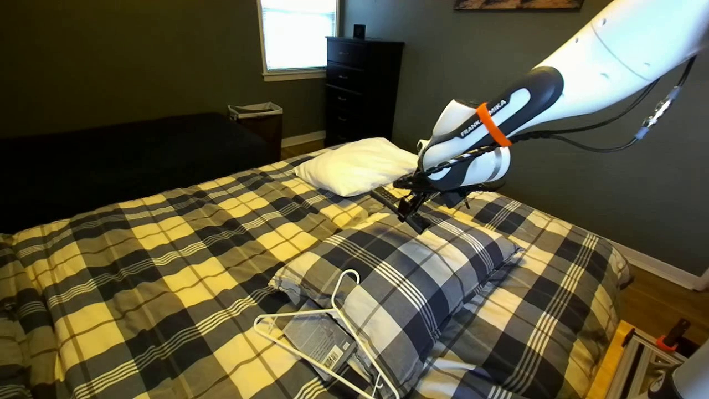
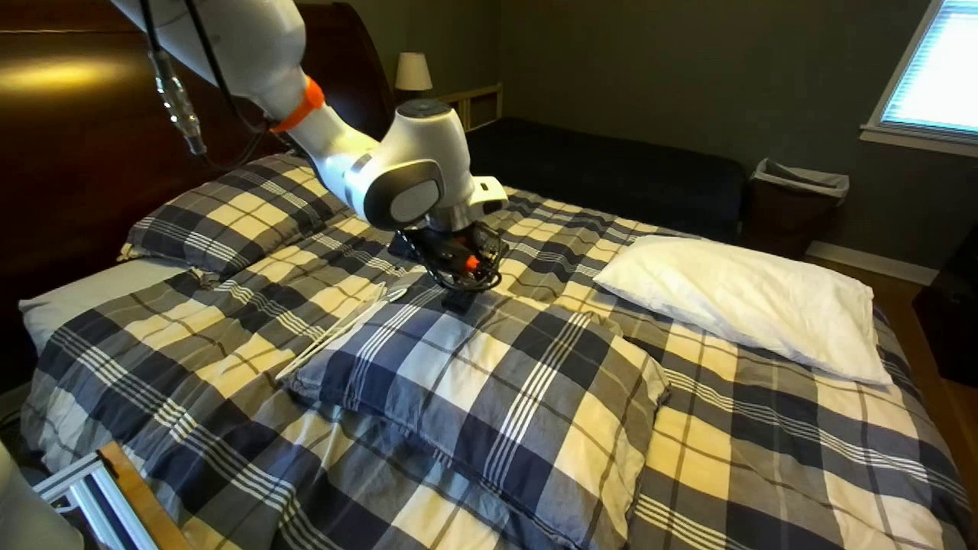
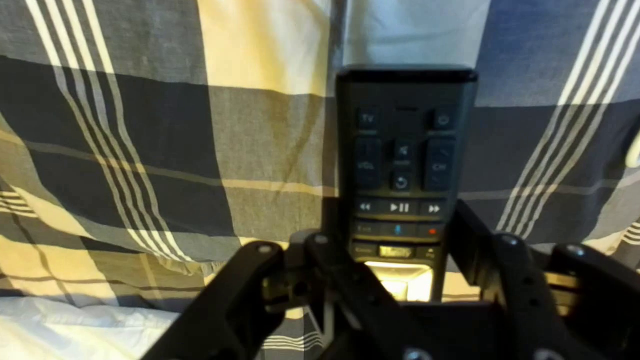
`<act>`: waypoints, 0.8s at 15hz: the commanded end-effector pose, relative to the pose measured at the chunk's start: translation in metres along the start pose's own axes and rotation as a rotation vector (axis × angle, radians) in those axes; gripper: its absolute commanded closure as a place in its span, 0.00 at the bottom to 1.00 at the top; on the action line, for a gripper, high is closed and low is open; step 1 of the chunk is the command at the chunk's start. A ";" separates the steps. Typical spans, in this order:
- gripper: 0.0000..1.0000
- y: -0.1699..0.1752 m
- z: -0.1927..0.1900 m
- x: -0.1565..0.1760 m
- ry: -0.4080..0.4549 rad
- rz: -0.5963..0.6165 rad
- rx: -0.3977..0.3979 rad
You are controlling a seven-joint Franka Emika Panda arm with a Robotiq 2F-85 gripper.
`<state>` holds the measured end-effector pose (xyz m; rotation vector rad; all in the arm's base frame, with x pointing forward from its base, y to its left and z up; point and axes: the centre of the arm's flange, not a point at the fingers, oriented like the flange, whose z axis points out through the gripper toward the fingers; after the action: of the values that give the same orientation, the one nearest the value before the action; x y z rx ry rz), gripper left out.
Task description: Pick up the black remote and put it on the checked black pillow
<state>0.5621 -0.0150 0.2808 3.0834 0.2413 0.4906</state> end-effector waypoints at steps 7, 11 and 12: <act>0.13 0.042 0.076 0.027 -0.113 0.017 0.067; 0.00 0.034 0.001 -0.019 -0.011 0.115 0.035; 0.00 0.032 -0.010 -0.029 0.019 0.130 0.021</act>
<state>0.5993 -0.0554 0.2441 3.1526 0.1449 0.4294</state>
